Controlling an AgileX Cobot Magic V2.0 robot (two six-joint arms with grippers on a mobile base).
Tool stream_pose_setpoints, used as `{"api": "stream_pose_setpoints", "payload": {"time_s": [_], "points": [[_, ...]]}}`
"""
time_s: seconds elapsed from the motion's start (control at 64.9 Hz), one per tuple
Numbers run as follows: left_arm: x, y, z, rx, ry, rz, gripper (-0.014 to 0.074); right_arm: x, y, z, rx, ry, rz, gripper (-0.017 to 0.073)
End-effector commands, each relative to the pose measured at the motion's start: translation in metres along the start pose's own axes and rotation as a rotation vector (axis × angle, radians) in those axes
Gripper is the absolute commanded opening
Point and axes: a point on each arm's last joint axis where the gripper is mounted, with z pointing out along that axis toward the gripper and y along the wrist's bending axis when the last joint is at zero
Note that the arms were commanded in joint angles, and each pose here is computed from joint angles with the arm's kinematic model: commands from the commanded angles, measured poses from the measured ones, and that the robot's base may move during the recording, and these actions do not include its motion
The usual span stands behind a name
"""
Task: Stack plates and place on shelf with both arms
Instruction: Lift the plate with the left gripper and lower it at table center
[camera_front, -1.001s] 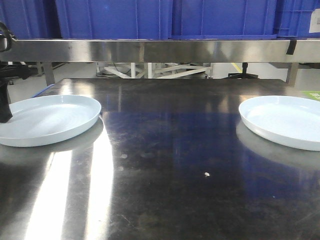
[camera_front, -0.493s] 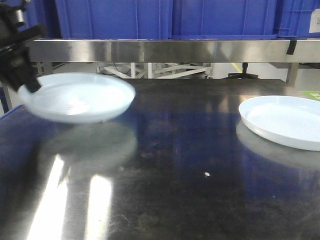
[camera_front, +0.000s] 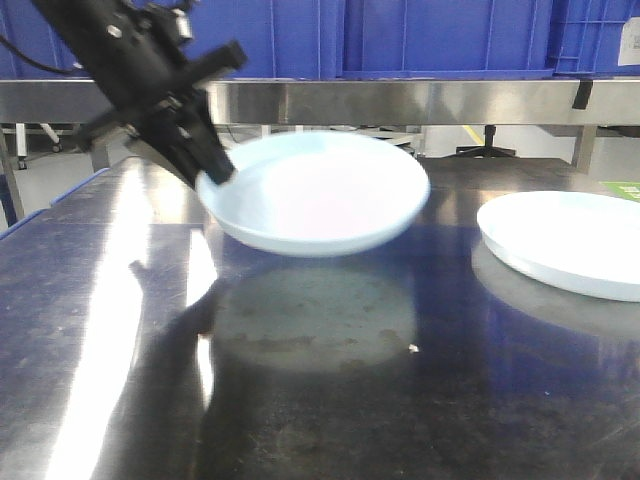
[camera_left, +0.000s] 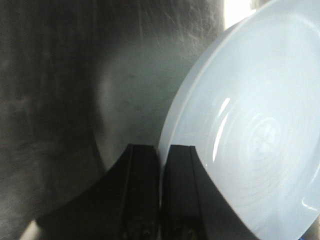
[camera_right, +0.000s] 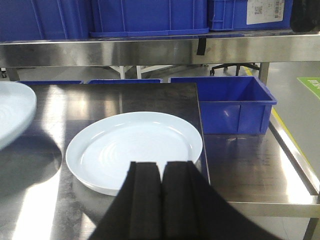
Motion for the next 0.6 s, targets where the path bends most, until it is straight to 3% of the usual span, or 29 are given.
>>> {"api": "stream_pose_setpoints", "payload": {"time_s": [0.0, 0.046, 0.2, 0.416, 0.585], "points": [[-0.007, -0.023, -0.018, 0.037, -0.09, 0.0, 0.0088, -0.009, 0.0, -0.002, 0.002, -0.102, -0.022, 0.0047], [-0.006, -0.024, -0.016, 0.031, -0.087, -0.007, 0.0088, -0.009, 0.0, -0.002, 0.002, -0.102, -0.022, 0.0047], [-0.003, -0.026, -0.011, -0.023, -0.069, 0.04, 0.0117, -0.009, 0.0, -0.002, 0.002, -0.102, -0.022, 0.0047], [0.002, -0.04, -0.008, -0.025, -0.053, 0.082, 0.0321, -0.009, 0.0, -0.002, 0.002, -0.102, -0.022, 0.0047], [0.009, -0.056, -0.012, -0.018, -0.041, 0.126, 0.0327, -0.009, 0.0, -0.002, 0.002, -0.102, -0.022, 0.0047]]}}
